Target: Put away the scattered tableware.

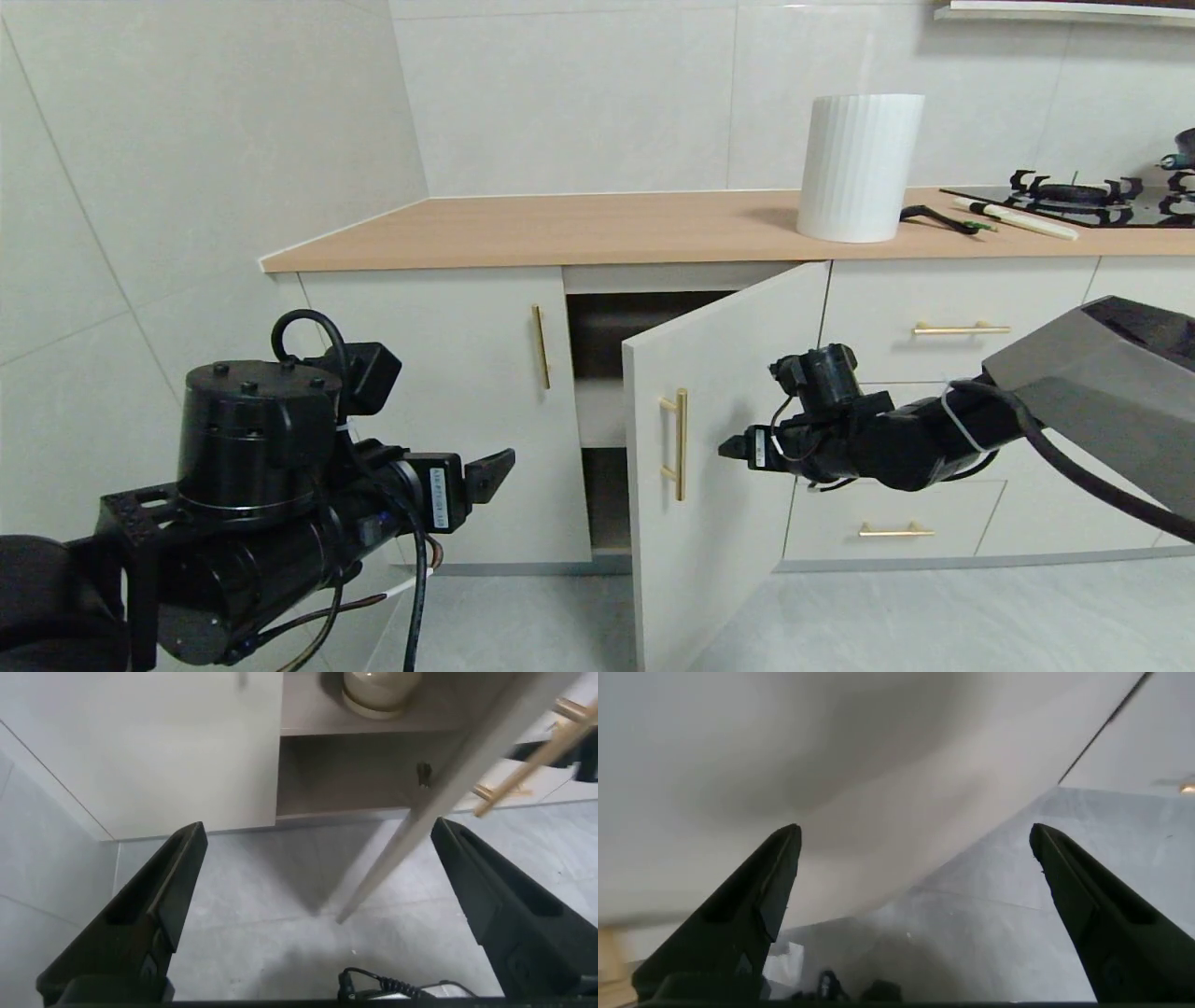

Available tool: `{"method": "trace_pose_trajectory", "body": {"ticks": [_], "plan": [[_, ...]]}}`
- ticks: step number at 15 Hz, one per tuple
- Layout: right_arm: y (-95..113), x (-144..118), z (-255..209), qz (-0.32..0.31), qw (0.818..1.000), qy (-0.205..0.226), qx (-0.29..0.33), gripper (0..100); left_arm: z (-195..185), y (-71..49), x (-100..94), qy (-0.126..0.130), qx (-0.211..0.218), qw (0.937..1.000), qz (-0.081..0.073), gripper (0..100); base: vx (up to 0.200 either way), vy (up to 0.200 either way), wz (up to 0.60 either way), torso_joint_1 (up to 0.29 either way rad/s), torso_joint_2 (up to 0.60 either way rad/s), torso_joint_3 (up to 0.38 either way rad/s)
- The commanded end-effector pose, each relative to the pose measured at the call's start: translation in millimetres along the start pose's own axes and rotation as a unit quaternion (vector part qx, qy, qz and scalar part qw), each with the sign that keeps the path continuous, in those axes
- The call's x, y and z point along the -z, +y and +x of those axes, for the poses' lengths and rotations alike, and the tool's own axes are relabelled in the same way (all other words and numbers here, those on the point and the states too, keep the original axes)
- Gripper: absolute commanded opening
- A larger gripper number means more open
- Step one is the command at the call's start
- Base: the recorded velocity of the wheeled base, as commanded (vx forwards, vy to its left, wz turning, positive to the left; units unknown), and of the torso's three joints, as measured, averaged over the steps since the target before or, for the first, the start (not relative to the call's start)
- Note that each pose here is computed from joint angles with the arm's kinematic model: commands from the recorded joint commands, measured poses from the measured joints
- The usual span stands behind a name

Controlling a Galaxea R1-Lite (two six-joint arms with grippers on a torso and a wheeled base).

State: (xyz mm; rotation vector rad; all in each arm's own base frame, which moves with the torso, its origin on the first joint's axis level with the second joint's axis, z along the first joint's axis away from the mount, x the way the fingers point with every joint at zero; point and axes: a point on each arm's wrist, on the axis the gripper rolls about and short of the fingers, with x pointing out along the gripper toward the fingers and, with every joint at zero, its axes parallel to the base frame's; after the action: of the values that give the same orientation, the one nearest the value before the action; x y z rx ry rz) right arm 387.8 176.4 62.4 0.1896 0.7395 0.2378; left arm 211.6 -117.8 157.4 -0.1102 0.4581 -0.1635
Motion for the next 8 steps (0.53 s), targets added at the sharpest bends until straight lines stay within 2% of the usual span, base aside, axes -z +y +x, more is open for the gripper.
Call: {"method": "trace_pose_trajectory", "body": {"ticks": [1,5,6,8], "plan": [[0.4,2.3,9.1,0.003,1.000,0.001,0.000,100,0.8,0.1,0.3,-0.001,-0.006,1.0000,0.000,100,0.000,0.000,0.00,0.000,0.00,0.000],[2.0,-1.2,13.8,0.030,1.000,-0.005,-0.004,100,-1.8,1.5,-1.4,-0.014,-0.026,0.9994,0.015,100,0.000,0.000,0.00,0.000,0.00,0.000],[1.8,-0.3,15.3,0.030,1.000,-0.004,-0.003,100,-3.0,2.4,-1.9,-0.019,-0.040,0.9984,0.035,100,0.000,0.000,0.00,0.000,0.00,0.000],[4.4,0.8,18.4,0.028,1.000,-0.003,-0.005,100,-5.6,3.4,-3.3,-0.026,-0.051,0.9977,0.037,100,0.000,0.000,0.00,0.000,0.00,0.000]]}}
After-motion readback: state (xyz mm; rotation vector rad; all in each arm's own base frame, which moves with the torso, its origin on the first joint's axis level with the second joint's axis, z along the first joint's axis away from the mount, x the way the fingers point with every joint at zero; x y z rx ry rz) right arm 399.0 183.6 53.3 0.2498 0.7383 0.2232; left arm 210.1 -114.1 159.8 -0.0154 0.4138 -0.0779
